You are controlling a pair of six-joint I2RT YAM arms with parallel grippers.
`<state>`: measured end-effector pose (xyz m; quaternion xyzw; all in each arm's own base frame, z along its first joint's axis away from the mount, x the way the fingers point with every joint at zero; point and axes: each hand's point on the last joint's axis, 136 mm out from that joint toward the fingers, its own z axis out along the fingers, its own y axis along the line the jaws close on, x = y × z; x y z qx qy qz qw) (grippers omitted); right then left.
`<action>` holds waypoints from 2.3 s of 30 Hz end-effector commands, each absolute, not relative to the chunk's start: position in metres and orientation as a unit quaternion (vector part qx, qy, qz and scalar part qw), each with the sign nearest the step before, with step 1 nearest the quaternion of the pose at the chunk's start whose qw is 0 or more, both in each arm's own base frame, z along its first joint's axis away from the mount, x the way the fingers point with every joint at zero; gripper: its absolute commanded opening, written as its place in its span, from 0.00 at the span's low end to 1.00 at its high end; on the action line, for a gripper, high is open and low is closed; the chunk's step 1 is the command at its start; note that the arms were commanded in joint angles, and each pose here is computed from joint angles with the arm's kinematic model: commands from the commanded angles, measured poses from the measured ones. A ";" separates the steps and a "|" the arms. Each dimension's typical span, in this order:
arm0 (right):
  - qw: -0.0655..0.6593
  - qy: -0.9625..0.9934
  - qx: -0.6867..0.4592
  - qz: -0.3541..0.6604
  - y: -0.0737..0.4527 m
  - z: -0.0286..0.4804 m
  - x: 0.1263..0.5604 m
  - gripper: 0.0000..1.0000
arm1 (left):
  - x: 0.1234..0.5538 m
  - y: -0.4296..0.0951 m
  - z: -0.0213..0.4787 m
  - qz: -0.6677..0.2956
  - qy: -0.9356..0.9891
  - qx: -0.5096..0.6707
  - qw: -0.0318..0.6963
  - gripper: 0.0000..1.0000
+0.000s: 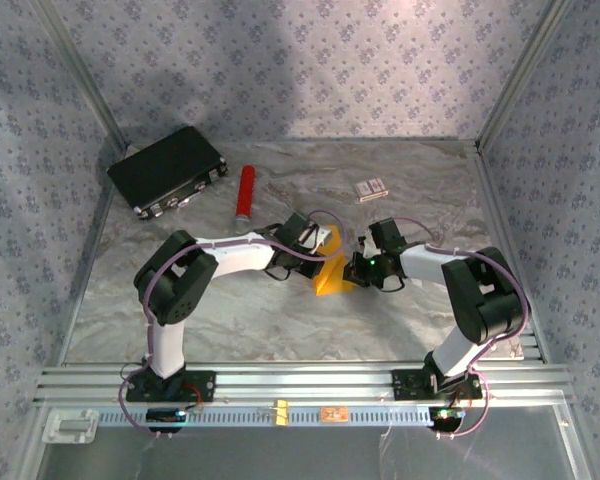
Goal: Fold a paper plane with a square sheet of paper (pick it up from the middle)
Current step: Fold the triangle a second time at the center of the table.
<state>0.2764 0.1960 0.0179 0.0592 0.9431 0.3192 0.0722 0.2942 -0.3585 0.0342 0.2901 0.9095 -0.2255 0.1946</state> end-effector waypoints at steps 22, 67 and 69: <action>0.045 0.960 0.075 0.267 0.177 -0.002 0.263 0.04 | 0.303 -0.352 0.034 -0.199 0.917 0.283 0.198 0.06; 0.046 0.960 0.074 0.268 0.177 -0.002 0.260 0.04 | 0.297 -0.352 0.012 -0.198 0.919 0.292 0.177 0.07; 0.045 0.960 0.074 0.267 0.177 -0.002 0.260 0.04 | 0.297 -0.352 0.012 -0.197 0.919 0.292 0.176 0.06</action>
